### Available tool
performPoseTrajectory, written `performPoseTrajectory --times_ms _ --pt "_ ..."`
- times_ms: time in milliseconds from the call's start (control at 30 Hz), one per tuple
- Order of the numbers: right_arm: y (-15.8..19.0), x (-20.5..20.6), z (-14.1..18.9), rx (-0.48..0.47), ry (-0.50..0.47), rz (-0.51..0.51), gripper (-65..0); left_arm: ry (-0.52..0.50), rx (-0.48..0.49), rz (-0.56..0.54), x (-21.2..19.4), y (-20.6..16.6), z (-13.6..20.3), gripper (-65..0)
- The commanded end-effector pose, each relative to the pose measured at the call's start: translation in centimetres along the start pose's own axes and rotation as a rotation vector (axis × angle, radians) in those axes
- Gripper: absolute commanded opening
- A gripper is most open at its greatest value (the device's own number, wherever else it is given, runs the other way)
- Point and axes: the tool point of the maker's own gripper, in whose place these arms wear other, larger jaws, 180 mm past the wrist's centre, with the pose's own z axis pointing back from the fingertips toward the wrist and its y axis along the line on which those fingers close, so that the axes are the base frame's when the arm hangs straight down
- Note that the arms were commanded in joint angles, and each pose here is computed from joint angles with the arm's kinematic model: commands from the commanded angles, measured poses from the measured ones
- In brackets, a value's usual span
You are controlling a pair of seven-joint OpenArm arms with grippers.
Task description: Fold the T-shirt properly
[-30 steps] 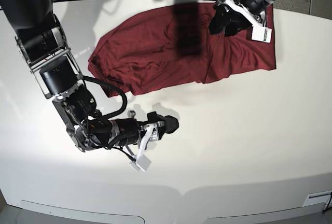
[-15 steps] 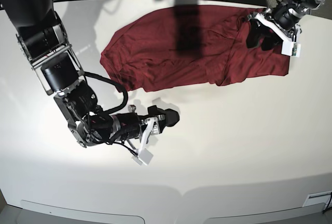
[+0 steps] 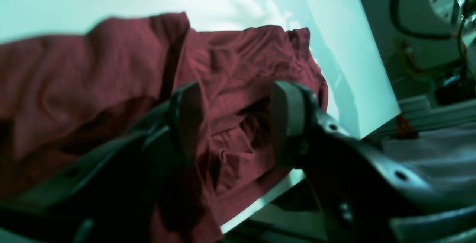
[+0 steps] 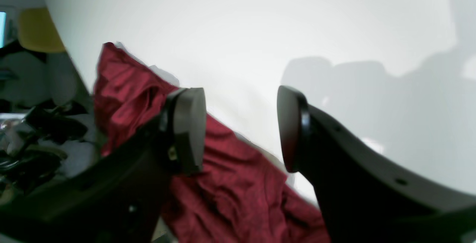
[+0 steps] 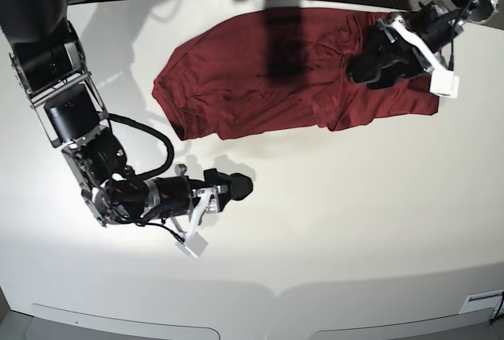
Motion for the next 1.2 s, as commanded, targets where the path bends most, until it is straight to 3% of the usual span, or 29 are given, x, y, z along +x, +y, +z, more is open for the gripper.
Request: performPoseTrajectory --times_ms 0,167,333,767,967,1167 --pt "0.4 2.3 1.6 0.014 -0.049 0.023 -34.0 -0.04 0.0 -0.038 1.5 -0.1 0.5 -36.0" --pt "-0.6 1.1 4.8 0.025 -0.032 -0.042 -34.0 -0.029 0.18 -0.129 2.6 3.9 3.0 -36.0" --pt "-2.7 -1.6 7.8 -0.043 0.056 -0.072 -34.0 0.023 0.311 -0.174 2.3 6.5 4.2 -36.0" --pt "-4.8 -14.6 10.7 -0.153 0.556 -0.18 -34.0 0.025 0.316 -0.175 2.2 6.6 4.3 -36.0" --pt "-4.8 -15.6 10.6 -0.159 0.573 -0.217 -34.0 0.025 0.316 -0.176 2.2 6.6 4.3 -36.0" --pt "-3.9 -17.6 8.3 -0.112 0.549 -0.247 -34.0 0.024 0.316 -0.176 2.3 6.6 4.3 -36.0"
